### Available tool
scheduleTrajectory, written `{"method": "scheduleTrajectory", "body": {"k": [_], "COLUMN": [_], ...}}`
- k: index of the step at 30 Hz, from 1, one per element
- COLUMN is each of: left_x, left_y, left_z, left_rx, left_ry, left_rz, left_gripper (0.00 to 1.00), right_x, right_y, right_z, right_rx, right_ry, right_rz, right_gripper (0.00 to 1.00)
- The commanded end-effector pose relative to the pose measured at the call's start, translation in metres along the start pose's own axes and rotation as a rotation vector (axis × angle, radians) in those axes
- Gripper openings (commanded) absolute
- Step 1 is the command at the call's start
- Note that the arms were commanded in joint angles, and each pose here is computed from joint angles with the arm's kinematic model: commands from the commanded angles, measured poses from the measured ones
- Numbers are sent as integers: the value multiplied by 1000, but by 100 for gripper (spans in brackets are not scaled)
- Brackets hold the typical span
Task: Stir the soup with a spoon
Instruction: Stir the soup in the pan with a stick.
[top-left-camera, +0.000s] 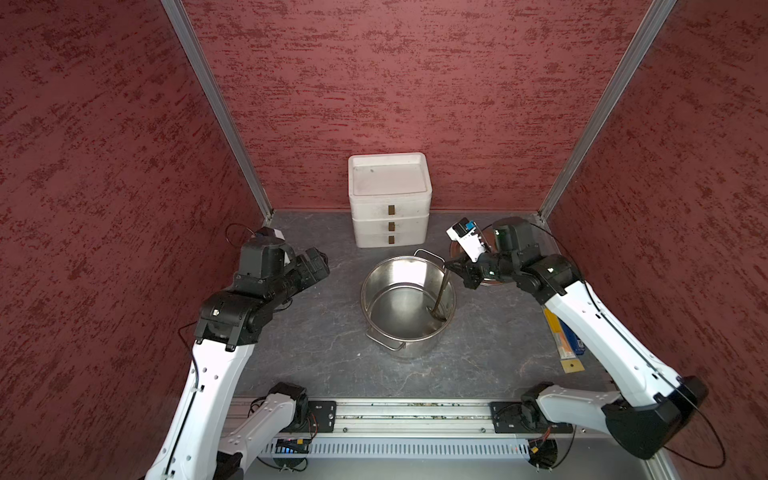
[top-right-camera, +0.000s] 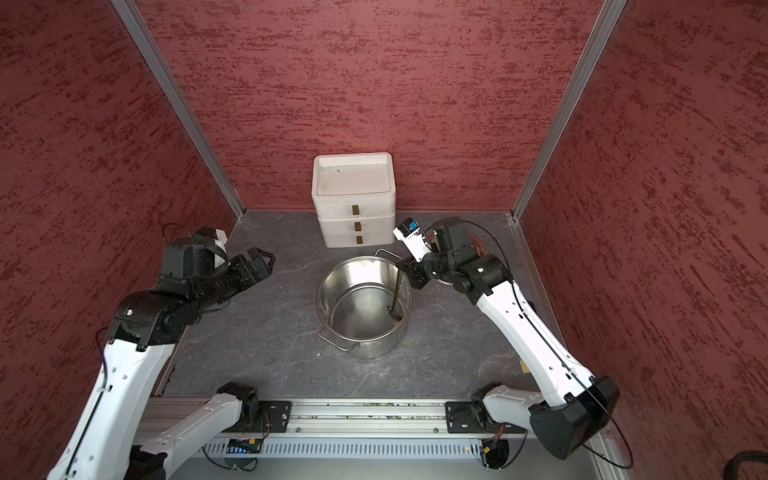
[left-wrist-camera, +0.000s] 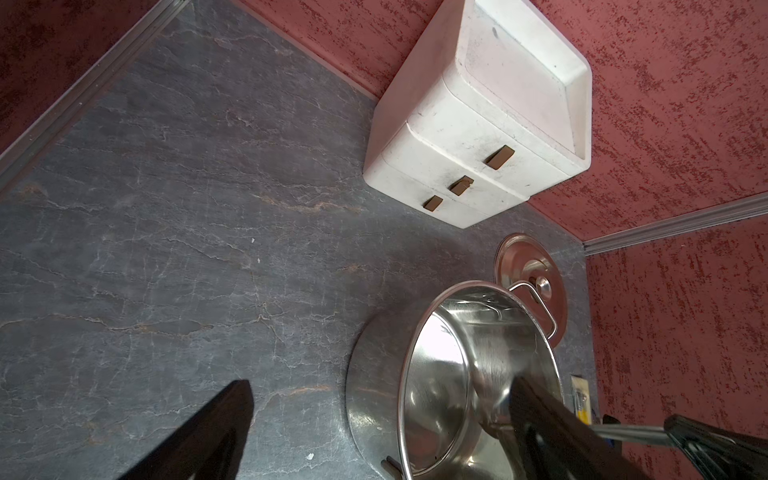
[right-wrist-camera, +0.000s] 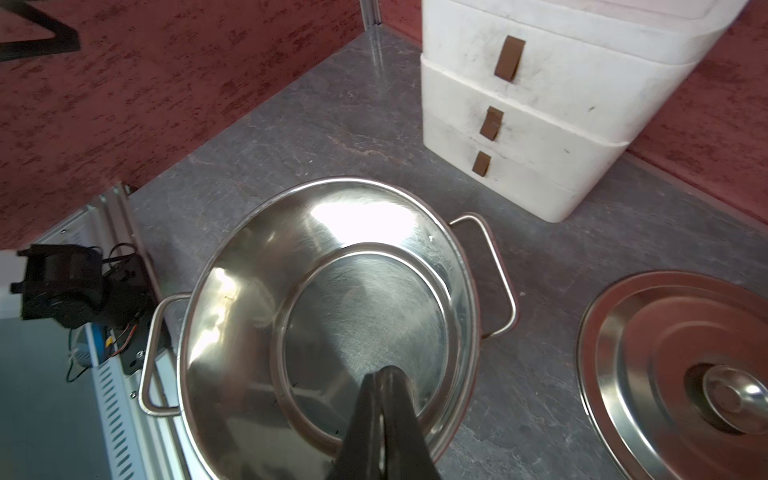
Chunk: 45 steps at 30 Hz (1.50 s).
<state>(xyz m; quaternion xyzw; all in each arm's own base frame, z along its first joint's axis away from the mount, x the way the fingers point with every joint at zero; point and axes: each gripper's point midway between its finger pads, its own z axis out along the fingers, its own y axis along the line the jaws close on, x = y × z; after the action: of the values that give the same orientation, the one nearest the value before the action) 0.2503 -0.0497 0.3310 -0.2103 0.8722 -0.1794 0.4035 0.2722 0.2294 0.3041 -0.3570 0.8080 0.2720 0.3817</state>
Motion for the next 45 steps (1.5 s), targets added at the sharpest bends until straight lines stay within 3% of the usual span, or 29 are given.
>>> {"method": "scheduleTrajectory", "body": {"k": [1, 11, 16, 24, 28, 34, 45], "left_x": [-3, -1, -2, -3, -4, -4, -5], "left_y": [-4, -1, 2, 3, 3, 4, 4], "left_z": [3, -1, -8, -14, -16, -16, -13], "left_rx": [18, 17, 10, 7, 7, 2, -5], "left_ry": [-8, -10, -26, -39, -42, -41, -40], "left_rz": [12, 0, -5, -6, -1, 6, 26], "left_gripper": [100, 100, 100, 100, 100, 100, 100], "right_x": [0, -40, -62, -92, -107, -113, -68], "right_y": [39, 123, 126, 88, 58, 3, -69], "right_z": [-2, 46, 88, 145, 156, 148, 86], "right_rx": [-159, -382, -376, -208, -116, 40, 231], "right_ry": [-11, -52, -36, -20, -33, -40, 9], "right_rz": [-31, -197, -217, -262, -232, -178, -47], "right_gripper": [0, 0, 0, 0, 0, 0, 0]}}
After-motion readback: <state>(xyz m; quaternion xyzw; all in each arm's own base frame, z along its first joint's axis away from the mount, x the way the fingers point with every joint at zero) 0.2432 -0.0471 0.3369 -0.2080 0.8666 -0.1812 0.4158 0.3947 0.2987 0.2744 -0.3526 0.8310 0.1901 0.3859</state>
